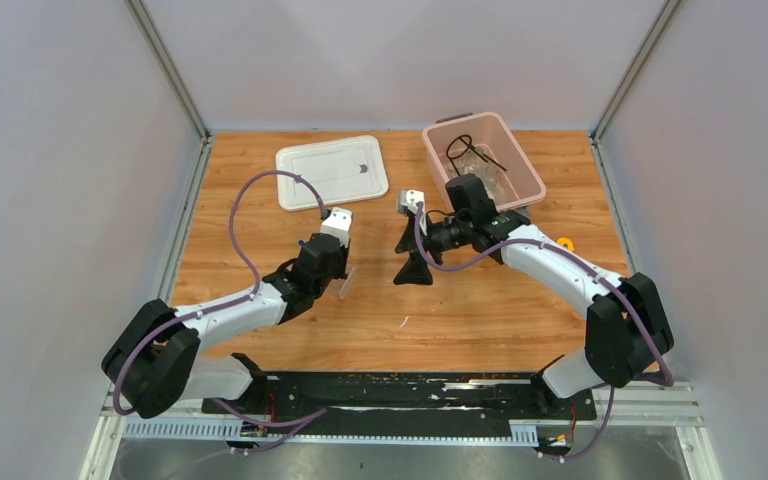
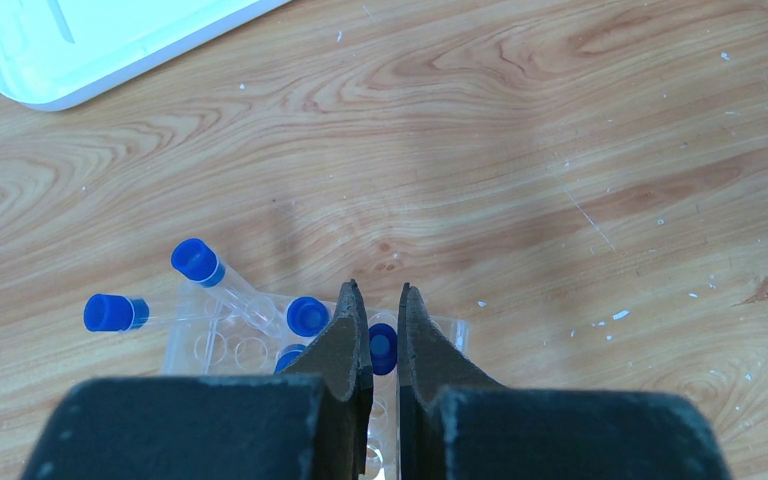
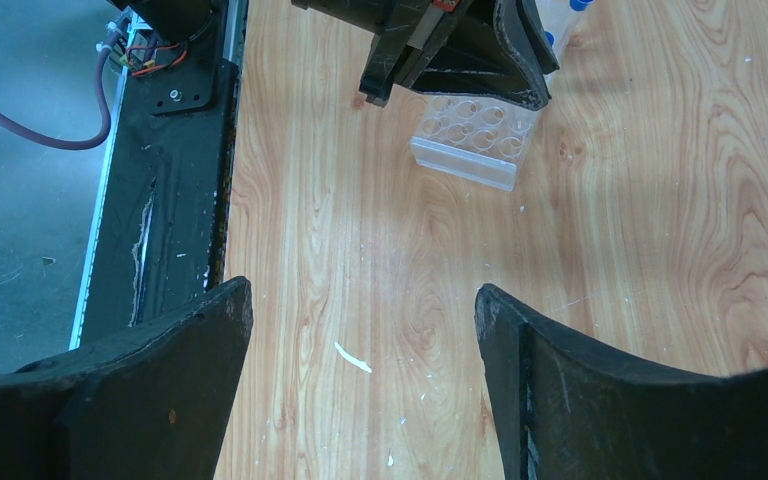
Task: Organize the chemistry lab equipment
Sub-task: Insert the test tube into the slot of the test tube rack.
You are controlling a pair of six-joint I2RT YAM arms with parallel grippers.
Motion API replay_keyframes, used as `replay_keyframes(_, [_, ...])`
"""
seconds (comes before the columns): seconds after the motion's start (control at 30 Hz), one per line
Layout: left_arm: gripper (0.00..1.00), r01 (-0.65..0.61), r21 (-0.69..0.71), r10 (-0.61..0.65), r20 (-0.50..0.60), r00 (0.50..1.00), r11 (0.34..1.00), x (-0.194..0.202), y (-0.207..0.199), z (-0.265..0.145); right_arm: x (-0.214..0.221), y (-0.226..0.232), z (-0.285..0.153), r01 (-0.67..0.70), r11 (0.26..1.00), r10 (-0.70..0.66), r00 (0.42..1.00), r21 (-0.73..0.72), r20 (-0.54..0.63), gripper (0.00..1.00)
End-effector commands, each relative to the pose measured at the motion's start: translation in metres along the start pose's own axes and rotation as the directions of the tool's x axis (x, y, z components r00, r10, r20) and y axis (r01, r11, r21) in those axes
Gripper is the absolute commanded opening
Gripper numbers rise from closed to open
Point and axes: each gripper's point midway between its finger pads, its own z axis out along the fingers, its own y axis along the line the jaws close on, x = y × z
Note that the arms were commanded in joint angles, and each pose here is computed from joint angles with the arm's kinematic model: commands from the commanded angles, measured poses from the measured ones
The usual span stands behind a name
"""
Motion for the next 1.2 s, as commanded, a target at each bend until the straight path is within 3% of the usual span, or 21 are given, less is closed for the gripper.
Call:
replay_keyframes(0.0, [0.05,0.005,-0.008,-0.004,0.058,0.998,1.000,-0.020,-0.002,0.003,-0.017,0.001,-0.001,0.048,0.999,-0.047,0.998,-0.022,0.032,0.82])
replay_keyframes(0.3, [0.35,0.007,-0.007,-0.007,0.064,0.998,1.000,-0.026,-0.002,0.000,-0.017,0.002,-0.001,0.045,0.999,-0.044,0.999,-0.027,0.032,0.82])
replay_keyframes(0.77, [0.48,0.035,0.080,-0.045,0.134,0.990,0.996,-0.068,-0.010,-0.029,-0.018,0.002,-0.001,0.051,0.998,-0.050,0.998,-0.030,0.033,0.82])
replay_keyframes(1.17, [0.82,0.033,0.214,-0.076,0.194,0.978,0.976,-0.099,-0.022,-0.056,-0.021,0.004,-0.005,0.074,0.997,-0.073,0.997,-0.020,0.035,0.82])
